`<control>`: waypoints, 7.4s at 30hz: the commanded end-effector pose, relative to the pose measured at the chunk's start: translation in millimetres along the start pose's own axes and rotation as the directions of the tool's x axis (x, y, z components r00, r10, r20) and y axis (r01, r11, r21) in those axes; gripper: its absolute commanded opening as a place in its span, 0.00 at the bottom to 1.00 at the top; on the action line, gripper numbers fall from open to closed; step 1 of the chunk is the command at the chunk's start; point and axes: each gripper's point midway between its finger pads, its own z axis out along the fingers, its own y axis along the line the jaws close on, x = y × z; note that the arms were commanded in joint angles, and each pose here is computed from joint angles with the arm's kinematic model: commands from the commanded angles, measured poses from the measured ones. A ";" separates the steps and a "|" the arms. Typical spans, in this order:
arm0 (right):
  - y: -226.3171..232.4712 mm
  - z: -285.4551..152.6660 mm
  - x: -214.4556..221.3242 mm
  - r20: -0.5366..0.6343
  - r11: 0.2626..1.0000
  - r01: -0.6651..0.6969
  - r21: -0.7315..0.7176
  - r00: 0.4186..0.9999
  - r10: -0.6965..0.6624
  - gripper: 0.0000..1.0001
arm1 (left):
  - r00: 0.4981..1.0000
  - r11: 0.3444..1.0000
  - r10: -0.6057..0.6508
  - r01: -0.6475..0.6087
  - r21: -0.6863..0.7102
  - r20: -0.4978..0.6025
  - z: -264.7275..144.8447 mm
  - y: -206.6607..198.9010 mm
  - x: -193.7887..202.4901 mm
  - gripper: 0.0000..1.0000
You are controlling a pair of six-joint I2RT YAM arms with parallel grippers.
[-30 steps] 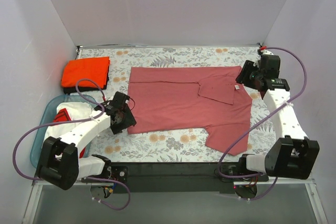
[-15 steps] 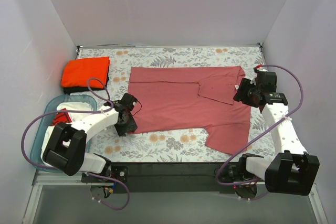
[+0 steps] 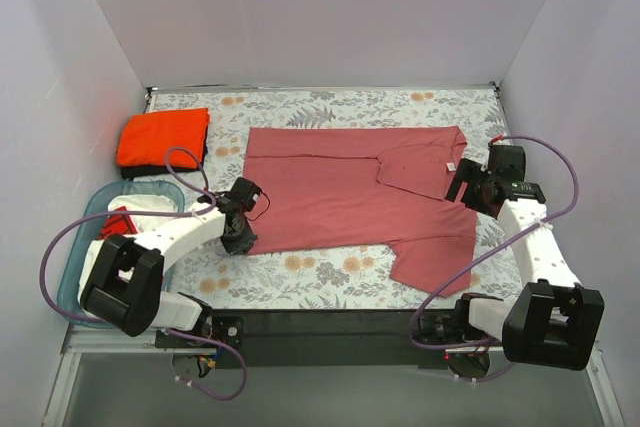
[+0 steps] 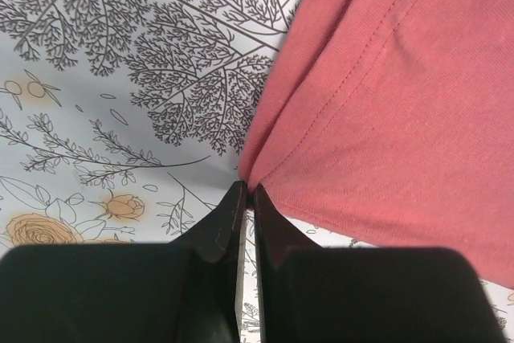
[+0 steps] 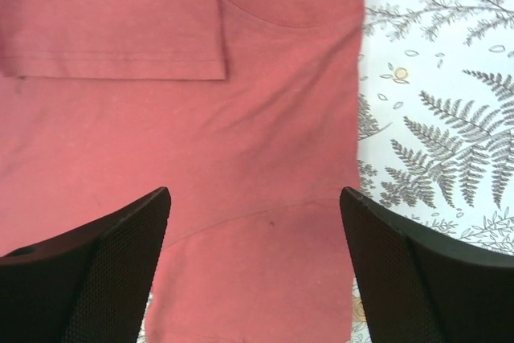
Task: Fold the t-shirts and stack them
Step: Fold the tshirt
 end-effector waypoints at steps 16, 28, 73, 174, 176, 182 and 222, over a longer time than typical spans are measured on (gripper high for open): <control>-57.9 35.6 75.6 -0.252 0.964 -0.240 0.116 0.931 0.262 0.54 | 0.984 1.000 0.008 -0.008 0.001 0.177 -6.3 8.2 -31.4 0.00; -62.7 45.8 94.8 -0.308 0.964 -0.231 0.130 0.915 0.260 0.40 | 0.983 1.000 0.002 -0.003 0.009 0.186 -8.5 8.3 -32.7 0.00; -13.8 76.4 -50.9 -0.269 0.988 -0.156 -0.016 0.952 0.146 0.01 | 0.958 0.998 -0.054 0.057 -0.002 0.282 5.1 -54.4 -189.8 0.00; 79.4 147.1 -164.2 -0.092 0.985 -0.093 -0.147 0.992 0.080 0.51 | 0.914 0.995 -0.050 0.013 0.095 0.402 -24.0 -17.8 -100.6 0.62; 58.5 133.2 -146.4 -0.114 0.983 -0.124 -0.135 0.988 0.108 0.51 | 0.915 0.991 -0.084 0.038 0.125 0.394 -27.8 -24.4 -108.4 0.62; 12.2 93.5 -110.0 -0.059 0.950 -0.253 -0.182 0.967 0.246 0.59 | 0.931 0.989 -0.140 0.113 0.099 0.336 -13.5 -25.0 -124.0 0.62; -47.9 122.2 4.7 -0.120 0.804 -0.557 -0.208 0.830 0.544 0.61 | 0.944 0.945 -0.314 0.300 0.127 0.105 39.8 -44.8 -124.4 0.54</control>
